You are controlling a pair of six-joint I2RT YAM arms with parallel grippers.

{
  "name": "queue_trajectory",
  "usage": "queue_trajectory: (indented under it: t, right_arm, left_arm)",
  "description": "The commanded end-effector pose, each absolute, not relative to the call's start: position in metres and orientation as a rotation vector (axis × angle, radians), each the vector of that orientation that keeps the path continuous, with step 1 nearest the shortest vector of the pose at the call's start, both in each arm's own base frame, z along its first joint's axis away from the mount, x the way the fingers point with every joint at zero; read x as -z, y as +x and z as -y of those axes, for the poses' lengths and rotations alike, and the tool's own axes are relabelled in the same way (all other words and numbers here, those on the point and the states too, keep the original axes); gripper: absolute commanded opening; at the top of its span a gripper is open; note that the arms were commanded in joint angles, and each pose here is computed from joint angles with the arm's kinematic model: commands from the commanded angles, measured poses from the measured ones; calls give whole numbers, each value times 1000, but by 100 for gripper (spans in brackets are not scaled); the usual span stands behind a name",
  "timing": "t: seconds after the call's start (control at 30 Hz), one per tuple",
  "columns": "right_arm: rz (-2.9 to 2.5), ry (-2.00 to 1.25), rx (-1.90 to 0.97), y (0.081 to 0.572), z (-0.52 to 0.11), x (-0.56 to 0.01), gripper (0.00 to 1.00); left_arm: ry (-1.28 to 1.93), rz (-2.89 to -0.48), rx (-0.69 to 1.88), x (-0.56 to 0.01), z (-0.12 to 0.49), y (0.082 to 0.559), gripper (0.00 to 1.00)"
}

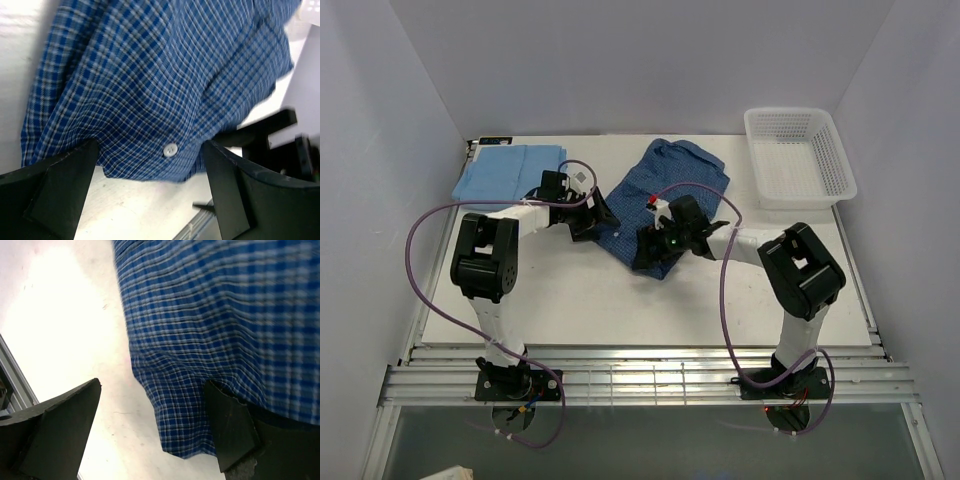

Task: Fold and stack the long sleeve shirts
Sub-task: Fold the shirt

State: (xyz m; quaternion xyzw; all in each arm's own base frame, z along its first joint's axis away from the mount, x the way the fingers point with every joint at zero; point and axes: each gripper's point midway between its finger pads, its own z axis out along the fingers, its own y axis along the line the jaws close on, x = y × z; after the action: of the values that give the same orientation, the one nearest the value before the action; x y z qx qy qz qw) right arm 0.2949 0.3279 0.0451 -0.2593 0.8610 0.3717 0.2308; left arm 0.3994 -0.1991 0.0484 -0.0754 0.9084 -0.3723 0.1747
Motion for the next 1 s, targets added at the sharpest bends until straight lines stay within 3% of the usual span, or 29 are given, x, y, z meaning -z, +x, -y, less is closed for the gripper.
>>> queue_trajectory:
  t: [0.0,0.33,0.5,0.77,0.97]
  right_arm:
    - [-2552,-800,-938,241,-327,-13,90]
    - [-2380,-954,-915,239,-417,-38,90]
    - [-2231,-959,-985,249,-451,-81,90]
    - [-2034,-940,-1019,254,-449,-166,90]
    - [-2092,-705,-987,280,-396,-187,90]
  left_arm:
    - [-208,-2635,888,-28,179,406,98]
    - [-235,-2593,850,-33,161,442,98]
    - [-213,-2525,919,-56,167,455,98]
    - [-187,-2428,925,-104,166,449,98]
    - [-305,-2477,904,-106,155,386,98]
